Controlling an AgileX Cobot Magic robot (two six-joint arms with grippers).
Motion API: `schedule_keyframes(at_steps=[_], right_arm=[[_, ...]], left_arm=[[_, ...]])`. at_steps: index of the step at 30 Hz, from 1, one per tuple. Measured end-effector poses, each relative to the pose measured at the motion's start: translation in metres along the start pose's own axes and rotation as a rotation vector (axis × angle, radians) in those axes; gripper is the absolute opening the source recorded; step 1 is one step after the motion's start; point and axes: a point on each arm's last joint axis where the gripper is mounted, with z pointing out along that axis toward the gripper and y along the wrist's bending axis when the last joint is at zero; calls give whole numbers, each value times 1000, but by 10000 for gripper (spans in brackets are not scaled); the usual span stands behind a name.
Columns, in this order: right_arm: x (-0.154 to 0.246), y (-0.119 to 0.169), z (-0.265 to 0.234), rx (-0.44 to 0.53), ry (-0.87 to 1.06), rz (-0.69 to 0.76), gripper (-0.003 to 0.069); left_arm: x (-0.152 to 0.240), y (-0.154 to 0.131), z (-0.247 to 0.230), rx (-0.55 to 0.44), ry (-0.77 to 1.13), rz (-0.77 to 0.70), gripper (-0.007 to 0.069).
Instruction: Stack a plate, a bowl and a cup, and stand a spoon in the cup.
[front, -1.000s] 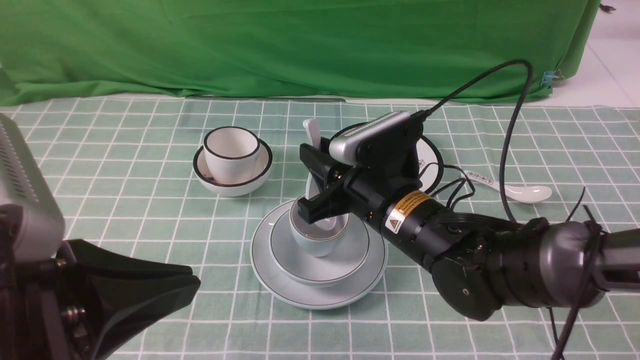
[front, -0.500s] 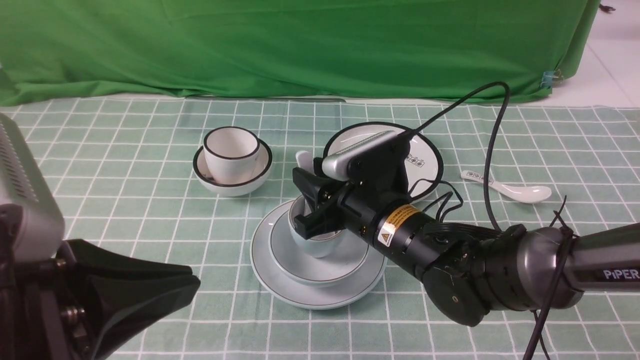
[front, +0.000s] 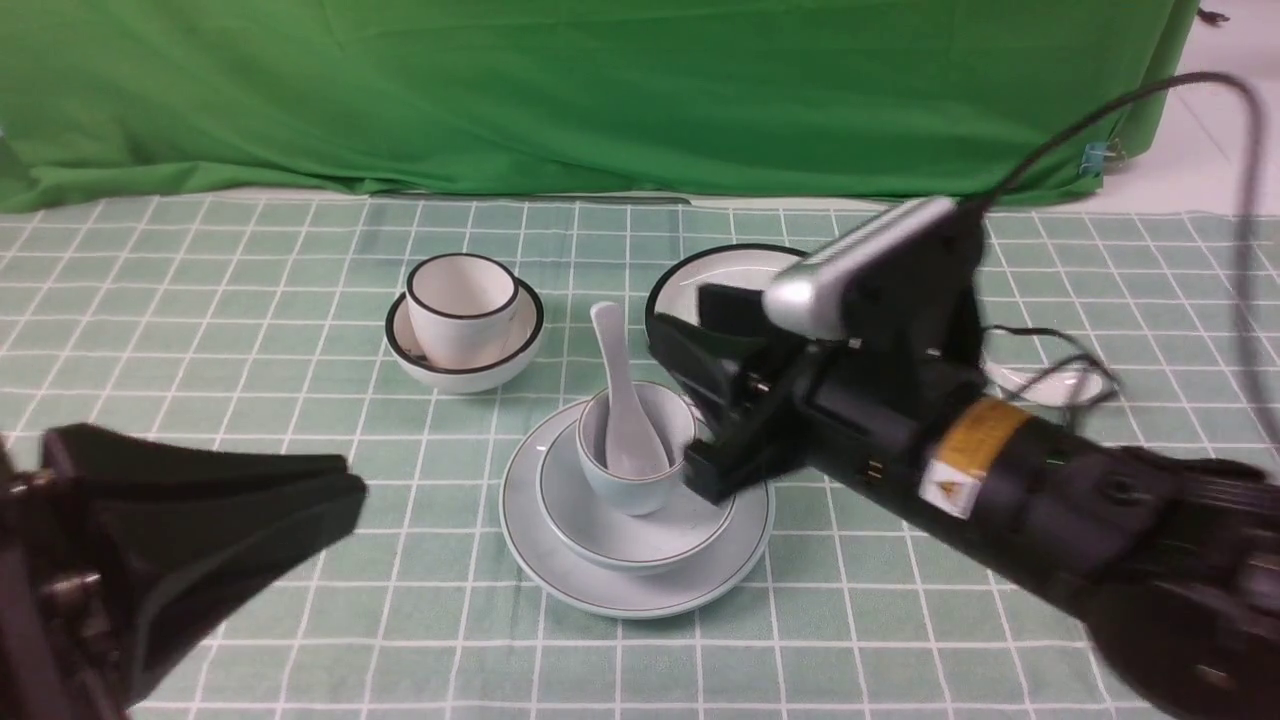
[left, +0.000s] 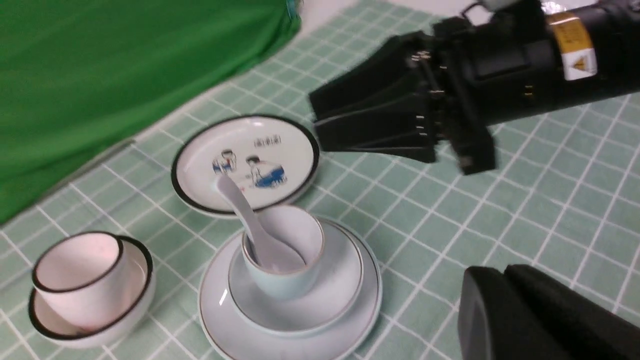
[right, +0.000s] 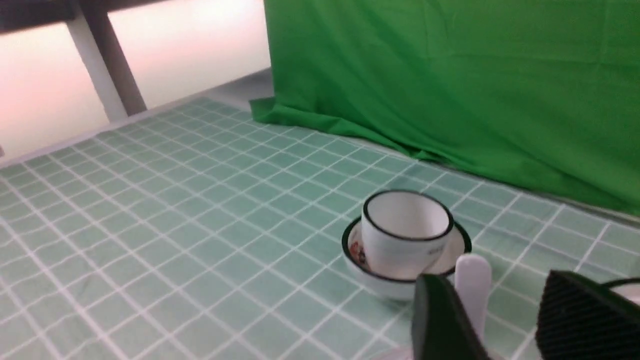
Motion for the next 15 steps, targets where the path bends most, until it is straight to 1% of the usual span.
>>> schedule_keyframes(at_steps=[2, 4, 5, 6, 7, 8, 10, 11, 12, 15], right_arm=[[-6, 8, -31, -16, 82, -10, 281], [-6, 13, -61, -29, 170, -17, 226], [-6, 15, -71, -35, 184, -16, 201], [-3, 17, -83, -39, 230, -5, 162], [-3, 17, -88, -37, 235, -3, 162], [-1, 17, -99, -40, 267, 9, 120], [2, 16, -118, -32, 310, 32, 66], [2, 16, -121, -32, 309, 34, 62], [4, 15, -129, -24, 336, 46, 42], [5, 13, -148, -11, 369, 71, 27]], left_arm=[[15, -2, -9, -30, -81, -4, 9], [37, -4, -13, -64, -170, -22, 9], [45, -5, -14, -79, -205, -30, 9], [58, -5, -15, -103, -257, -38, 9], [60, -5, -15, -108, -264, -39, 9], [70, -5, -15, -128, -298, -44, 9], [84, -5, -13, -156, -341, -47, 9], [85, -5, -12, -159, -344, -47, 9], [94, -5, -10, -174, -356, -49, 9], [113, -6, -1, -174, -310, -54, 9]])
